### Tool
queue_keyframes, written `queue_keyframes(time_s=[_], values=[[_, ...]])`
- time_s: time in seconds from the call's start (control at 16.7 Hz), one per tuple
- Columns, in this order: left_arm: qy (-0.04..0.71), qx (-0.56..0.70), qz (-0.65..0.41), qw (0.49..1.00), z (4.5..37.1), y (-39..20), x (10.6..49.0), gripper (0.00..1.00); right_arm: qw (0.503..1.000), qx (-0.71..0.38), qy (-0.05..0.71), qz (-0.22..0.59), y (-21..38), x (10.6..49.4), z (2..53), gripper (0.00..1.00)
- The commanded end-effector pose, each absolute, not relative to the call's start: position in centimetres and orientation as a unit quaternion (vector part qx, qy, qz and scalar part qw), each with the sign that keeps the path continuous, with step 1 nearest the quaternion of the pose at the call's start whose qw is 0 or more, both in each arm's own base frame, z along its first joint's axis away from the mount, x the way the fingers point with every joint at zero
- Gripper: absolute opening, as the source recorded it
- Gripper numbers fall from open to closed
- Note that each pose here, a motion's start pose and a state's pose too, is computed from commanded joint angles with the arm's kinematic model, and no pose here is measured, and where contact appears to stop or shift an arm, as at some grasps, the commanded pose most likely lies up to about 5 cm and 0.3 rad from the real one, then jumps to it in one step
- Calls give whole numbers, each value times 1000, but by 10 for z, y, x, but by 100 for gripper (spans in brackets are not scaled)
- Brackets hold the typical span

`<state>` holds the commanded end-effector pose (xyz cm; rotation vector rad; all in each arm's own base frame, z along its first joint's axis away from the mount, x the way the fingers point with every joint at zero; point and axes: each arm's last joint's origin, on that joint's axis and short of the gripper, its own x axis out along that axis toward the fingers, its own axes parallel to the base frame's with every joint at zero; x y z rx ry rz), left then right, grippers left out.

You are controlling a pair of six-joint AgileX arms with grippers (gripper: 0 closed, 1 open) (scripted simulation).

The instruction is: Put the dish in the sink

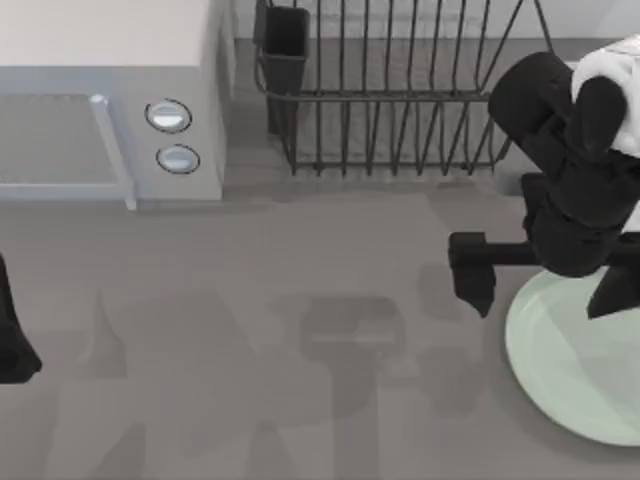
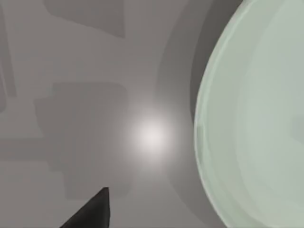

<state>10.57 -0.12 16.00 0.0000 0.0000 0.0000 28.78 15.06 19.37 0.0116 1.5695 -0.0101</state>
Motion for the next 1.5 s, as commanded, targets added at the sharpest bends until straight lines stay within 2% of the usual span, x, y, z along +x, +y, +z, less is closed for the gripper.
queue_keyframes(time_s=[0.6,0.9,1.5], values=[[0,0,0,1000,160,-1,106,100,709,5,705,-3,153,289,98,100],[0,0,0,1000,160,-1,106,100,707,4,707,-4,152,287,93,100],[0,0,0,1000,160,-1,106,100,707,4,707,-4,152,287,93,25]])
